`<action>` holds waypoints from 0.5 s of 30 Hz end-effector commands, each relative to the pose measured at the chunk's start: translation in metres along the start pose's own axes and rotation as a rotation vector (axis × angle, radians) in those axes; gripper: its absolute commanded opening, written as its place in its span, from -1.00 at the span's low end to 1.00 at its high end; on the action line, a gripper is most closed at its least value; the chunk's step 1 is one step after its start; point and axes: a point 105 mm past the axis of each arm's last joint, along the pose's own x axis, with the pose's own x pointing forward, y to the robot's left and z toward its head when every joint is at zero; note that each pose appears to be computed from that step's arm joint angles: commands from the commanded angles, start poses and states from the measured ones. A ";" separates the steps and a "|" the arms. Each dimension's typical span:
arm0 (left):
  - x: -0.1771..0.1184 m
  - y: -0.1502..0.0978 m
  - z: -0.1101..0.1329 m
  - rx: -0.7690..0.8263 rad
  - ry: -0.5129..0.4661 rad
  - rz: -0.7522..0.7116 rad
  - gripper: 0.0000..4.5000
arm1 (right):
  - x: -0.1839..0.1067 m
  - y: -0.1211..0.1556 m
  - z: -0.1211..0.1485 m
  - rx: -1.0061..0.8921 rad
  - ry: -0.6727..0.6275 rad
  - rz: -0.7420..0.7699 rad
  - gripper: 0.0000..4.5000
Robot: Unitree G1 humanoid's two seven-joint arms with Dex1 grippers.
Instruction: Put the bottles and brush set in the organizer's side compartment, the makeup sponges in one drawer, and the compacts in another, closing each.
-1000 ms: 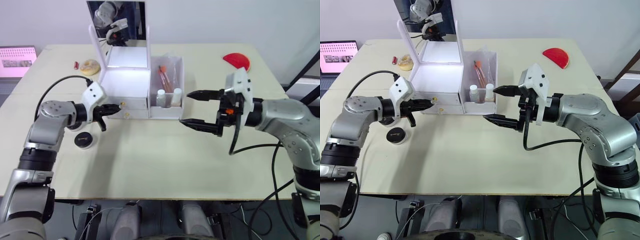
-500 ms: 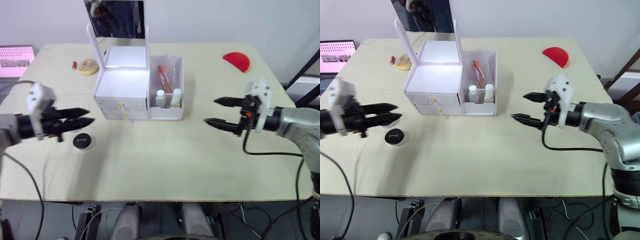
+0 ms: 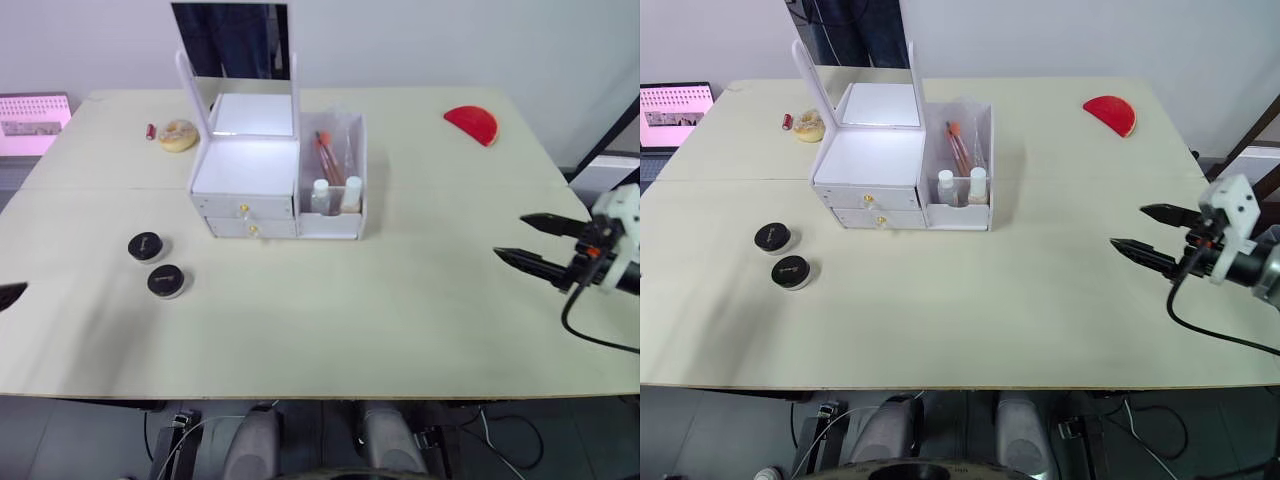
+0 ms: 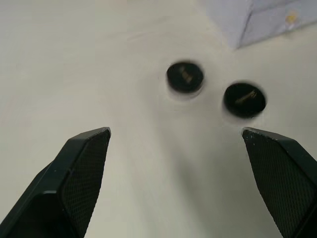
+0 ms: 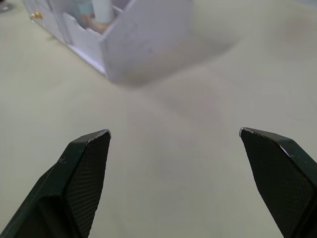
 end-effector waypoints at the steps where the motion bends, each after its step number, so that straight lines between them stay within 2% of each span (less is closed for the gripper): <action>1: -0.016 0.012 -0.002 0.037 -0.009 0.080 0.98 | -0.016 -0.007 0.009 -0.045 -0.026 -0.015 1.00; 7: -0.018 0.015 -0.014 0.029 -0.015 0.103 0.98 | -0.016 -0.006 0.000 -0.040 -0.001 -0.001 1.00; 15: -0.010 0.014 -0.009 0.059 -0.037 0.099 0.98 | -0.008 -0.003 0.002 -0.039 0.004 0.000 1.00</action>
